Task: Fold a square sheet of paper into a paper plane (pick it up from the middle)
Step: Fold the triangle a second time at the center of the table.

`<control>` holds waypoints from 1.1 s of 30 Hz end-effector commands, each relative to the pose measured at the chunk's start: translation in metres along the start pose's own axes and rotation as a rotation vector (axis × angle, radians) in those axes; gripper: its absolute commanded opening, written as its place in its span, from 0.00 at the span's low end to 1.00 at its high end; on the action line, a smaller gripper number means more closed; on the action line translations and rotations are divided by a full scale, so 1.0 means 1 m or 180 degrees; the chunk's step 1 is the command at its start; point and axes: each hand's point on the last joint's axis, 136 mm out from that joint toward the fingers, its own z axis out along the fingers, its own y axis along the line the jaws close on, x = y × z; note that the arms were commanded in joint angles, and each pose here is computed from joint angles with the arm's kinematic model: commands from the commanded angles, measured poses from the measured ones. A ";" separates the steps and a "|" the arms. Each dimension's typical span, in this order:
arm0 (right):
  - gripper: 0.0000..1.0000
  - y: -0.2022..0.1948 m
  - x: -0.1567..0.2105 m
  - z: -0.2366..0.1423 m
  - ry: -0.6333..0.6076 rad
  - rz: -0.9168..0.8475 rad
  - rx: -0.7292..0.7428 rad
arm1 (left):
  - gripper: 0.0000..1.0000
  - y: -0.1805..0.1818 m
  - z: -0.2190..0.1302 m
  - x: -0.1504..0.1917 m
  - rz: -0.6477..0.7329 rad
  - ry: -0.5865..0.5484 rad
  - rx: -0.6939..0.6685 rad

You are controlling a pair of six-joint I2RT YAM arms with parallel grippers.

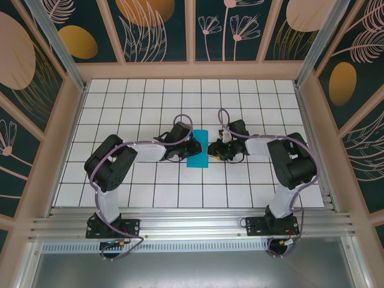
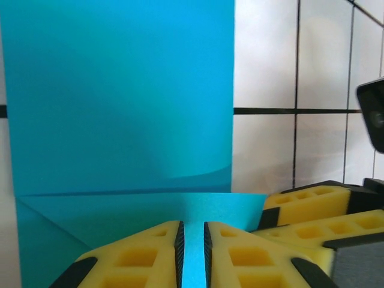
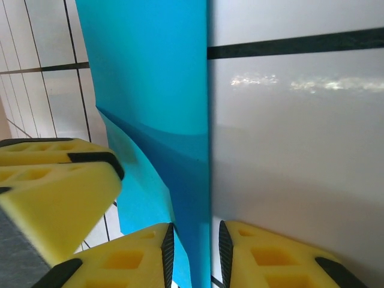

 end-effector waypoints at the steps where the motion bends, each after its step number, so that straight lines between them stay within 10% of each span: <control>1: 0.29 0.009 -0.009 0.003 -0.0048 -0.0035 -0.0073 | 0.21 0.001 -0.014 -0.011 0.0087 -0.0158 -0.0119; 33: 0.29 0.013 -0.011 0.022 0.0024 0.0014 -0.0082 | 0.15 0.054 0.001 0.004 0.0034 0.0007 -0.0676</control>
